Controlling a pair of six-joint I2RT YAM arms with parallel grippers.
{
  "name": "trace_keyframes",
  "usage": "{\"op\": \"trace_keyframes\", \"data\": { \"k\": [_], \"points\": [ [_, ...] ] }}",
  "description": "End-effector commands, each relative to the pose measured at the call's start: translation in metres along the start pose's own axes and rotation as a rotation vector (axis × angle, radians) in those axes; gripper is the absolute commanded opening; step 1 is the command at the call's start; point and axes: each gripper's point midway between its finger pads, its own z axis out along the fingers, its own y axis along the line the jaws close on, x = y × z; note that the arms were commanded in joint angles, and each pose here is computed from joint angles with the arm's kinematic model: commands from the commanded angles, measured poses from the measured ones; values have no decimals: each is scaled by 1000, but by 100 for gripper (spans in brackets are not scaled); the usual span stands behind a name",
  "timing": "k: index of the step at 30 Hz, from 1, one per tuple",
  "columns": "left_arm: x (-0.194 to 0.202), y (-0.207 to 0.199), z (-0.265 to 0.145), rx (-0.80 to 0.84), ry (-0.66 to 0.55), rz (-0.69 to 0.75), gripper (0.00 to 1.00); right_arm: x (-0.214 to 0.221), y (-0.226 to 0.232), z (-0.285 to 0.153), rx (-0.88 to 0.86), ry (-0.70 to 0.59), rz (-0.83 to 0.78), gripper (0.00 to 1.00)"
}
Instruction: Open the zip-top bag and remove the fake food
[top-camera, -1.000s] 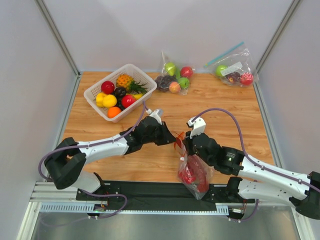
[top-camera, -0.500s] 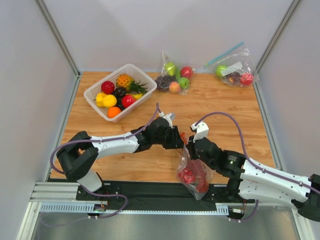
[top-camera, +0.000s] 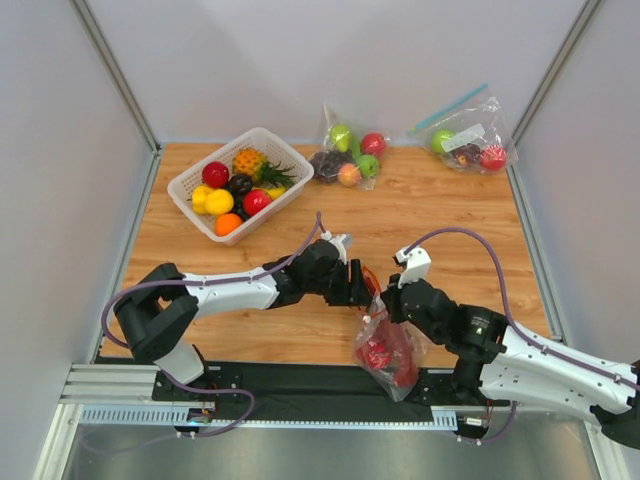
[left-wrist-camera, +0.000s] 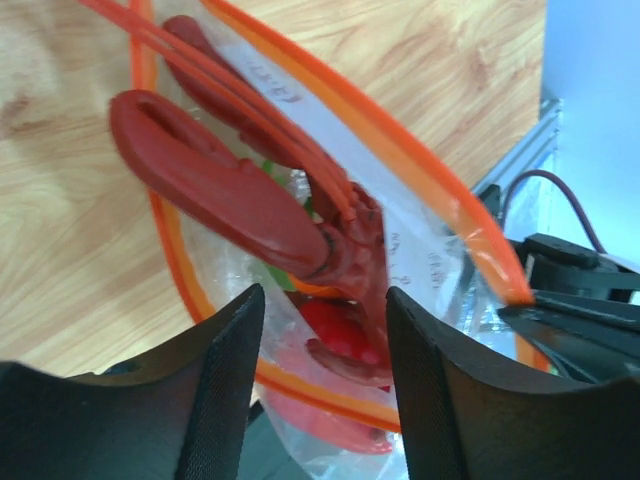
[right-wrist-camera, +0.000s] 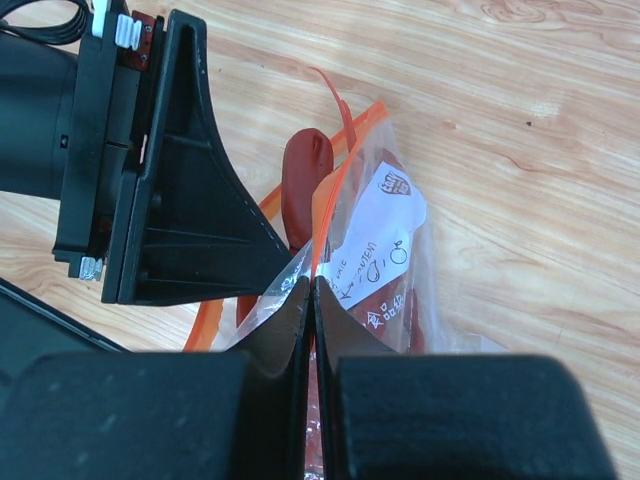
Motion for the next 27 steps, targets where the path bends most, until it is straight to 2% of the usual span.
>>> {"op": "trace_keyframes", "data": {
  "k": [1, 6, 18, 19, 20, 22, 23, 26, 27],
  "points": [
    [1, -24, 3, 109, 11, 1, 61, -4, 3, -3, -3, -10, 15, 0],
    [1, -27, 12, 130, 10, -14, 67, -3, 6, -2, -9, -11, 16, 0],
    [-1, -13, 35, 88, 3, -53, 65, -24, 24, -14, -65, -63, 24, 0],
    [-1, -11, 37, 84, 2, -56, 62, -24, 27, -14, -73, -63, 27, 0],
    [-2, -14, 38, 93, -2, -55, 50, -23, 27, -13, -71, -61, 26, 0],
    [-2, -14, 41, 97, -4, -63, 39, -20, 28, -13, -71, -57, 24, 0],
    [-3, -16, 41, 107, -5, -63, 25, -19, 27, -12, -67, -55, 24, 0],
    [-6, -18, 37, 115, -24, -66, 8, -18, 21, -12, -39, -55, 17, 0],
    [-5, -15, 36, 112, -29, -68, 6, -19, 20, -13, -34, -58, 14, 0]
  ]
}}
